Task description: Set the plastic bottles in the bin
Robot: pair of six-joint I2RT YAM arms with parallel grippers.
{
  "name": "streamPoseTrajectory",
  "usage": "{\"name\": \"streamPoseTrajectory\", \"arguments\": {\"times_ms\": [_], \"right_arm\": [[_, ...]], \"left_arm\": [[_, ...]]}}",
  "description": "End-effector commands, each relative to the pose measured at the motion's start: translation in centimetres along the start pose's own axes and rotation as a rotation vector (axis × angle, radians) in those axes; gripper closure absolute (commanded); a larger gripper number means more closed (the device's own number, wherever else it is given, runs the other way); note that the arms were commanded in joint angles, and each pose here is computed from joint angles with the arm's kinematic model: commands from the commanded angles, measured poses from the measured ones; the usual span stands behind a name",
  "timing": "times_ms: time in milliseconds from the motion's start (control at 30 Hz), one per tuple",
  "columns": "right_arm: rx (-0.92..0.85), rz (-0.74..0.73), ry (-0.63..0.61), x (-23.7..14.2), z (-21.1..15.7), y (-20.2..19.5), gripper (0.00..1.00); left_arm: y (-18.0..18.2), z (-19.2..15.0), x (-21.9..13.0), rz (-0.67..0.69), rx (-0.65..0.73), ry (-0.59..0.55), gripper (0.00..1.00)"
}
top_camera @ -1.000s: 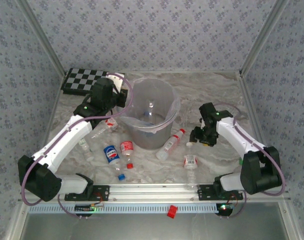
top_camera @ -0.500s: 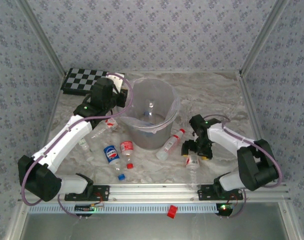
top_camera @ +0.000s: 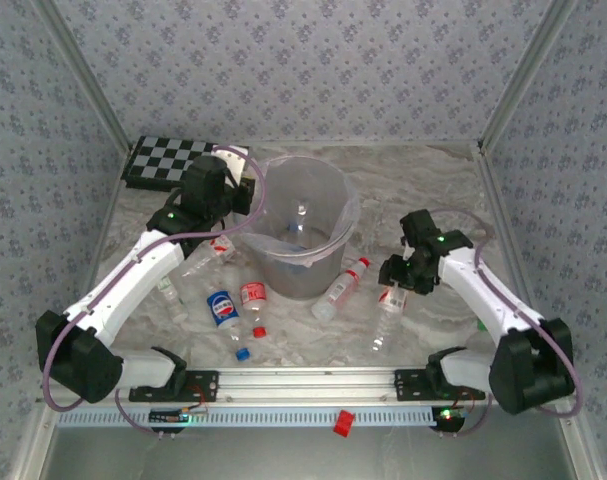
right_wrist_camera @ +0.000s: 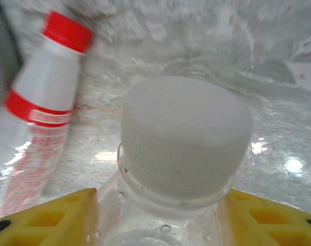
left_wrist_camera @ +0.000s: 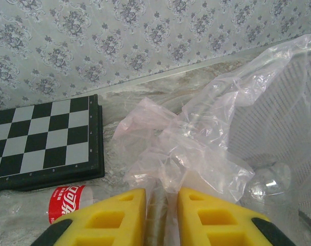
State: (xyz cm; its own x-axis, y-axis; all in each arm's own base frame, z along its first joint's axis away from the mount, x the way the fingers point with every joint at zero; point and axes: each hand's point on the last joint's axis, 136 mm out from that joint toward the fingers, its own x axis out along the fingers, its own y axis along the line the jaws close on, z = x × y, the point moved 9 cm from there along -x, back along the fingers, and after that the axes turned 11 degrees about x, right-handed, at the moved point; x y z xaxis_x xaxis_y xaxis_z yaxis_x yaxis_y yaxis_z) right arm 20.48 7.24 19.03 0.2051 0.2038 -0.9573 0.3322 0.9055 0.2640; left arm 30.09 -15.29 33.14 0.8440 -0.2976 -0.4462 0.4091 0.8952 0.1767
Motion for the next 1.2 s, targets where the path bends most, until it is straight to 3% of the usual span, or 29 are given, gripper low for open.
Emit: {"name": "streamPoseTrajectory", "arguments": {"times_ms": [0, 267, 433, 533, 667, 800, 1000, 1167], "right_arm": [[-0.022, 0.019, -0.078, -4.3, 0.4, 0.4, 0.51], [-0.117, 0.08, -0.582, -20.5, 3.1, 2.4, 0.61], [-0.115, 0.302, -0.834, -27.0, 4.5, 4.8, 0.71], [-0.126, 0.562, -0.891, -28.9, 5.2, 7.3, 0.72], [-0.154, 0.811, -0.919, -31.0, 5.8, 10.1, 0.74], [-0.247, 0.863, -0.893, -31.3, 6.0, 13.7, 0.74], [-0.478, 0.76, -0.711, -25.3, 5.1, 20.3, 0.75], [-0.653, 0.53, -0.54, -19.0, 3.3, 22.5, 0.75]], "left_arm": [[-0.3, -1.6, 0.2, -0.014, 0.025, 0.085, 0.77], [-0.3, -1.4, -0.1, -0.015, 0.02, 0.076, 0.77], [-0.3, -1.4, -0.2, -0.017, 0.019, 0.072, 0.77], [-0.3, -1.3, -0.2, -0.02, 0.016, 0.071, 0.77], [-0.3, -1.2, -0.4, -0.018, 0.014, 0.063, 0.77], [-0.3, -1.2, -0.4, -0.016, 0.016, 0.062, 0.77], [-0.3, -1.1, -0.6, -0.021, 0.014, 0.057, 0.77], [-0.2, -1.2, -0.6, -0.007, 0.022, 0.06, 0.77]]}}
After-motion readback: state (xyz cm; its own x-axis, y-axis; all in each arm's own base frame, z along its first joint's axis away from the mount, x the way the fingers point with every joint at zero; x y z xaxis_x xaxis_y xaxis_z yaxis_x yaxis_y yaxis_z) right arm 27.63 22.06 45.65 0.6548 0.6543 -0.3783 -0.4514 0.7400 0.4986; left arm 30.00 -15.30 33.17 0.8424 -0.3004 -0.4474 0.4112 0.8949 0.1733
